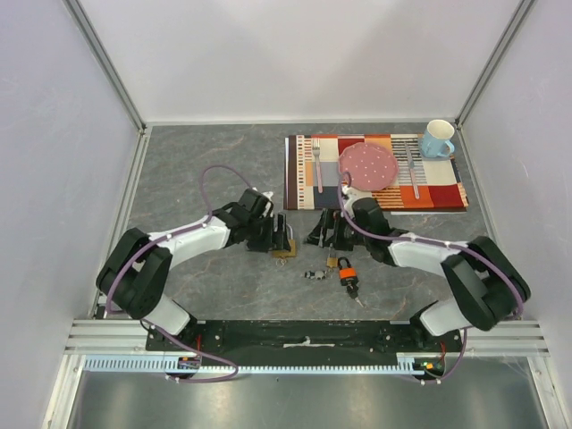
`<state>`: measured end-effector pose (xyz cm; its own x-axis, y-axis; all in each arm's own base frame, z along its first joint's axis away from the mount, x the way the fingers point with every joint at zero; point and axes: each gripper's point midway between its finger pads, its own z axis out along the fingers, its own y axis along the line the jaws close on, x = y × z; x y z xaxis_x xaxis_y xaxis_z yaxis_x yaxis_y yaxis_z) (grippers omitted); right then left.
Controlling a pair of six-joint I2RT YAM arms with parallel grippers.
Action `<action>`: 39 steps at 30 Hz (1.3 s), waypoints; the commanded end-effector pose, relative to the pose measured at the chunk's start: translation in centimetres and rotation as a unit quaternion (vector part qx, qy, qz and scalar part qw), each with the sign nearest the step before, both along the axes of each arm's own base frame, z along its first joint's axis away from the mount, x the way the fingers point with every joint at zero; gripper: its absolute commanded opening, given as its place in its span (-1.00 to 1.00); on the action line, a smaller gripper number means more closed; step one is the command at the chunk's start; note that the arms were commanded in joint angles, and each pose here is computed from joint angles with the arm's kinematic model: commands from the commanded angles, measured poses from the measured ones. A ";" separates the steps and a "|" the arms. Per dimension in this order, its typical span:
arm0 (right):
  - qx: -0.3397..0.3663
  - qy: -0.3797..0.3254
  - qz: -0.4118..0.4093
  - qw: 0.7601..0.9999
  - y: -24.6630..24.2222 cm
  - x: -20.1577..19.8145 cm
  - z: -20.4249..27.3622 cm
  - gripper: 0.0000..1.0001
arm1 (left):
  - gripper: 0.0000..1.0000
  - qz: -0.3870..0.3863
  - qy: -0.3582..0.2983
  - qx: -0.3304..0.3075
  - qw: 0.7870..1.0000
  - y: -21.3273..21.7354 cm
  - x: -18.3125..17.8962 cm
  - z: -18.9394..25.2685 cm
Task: Lock with the key
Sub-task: Pick up the lock from the center of the board.
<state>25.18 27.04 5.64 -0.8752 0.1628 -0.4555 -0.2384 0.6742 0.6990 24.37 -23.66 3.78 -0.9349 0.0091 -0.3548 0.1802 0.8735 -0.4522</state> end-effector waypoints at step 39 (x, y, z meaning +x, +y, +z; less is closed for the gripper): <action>-0.023 -0.048 -0.049 0.997 -6.1 2.7 2.6 0.96 | 0.02 0.007 -0.052 0.247 0.968 -0.6 0.9 -5.7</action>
<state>27.43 20.71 8.01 -0.8175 0.2282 -0.5288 -0.2040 0.7439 0.6363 26.74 -26.86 1.49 -0.8723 0.1378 -0.4691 0.1782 0.9831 -0.0425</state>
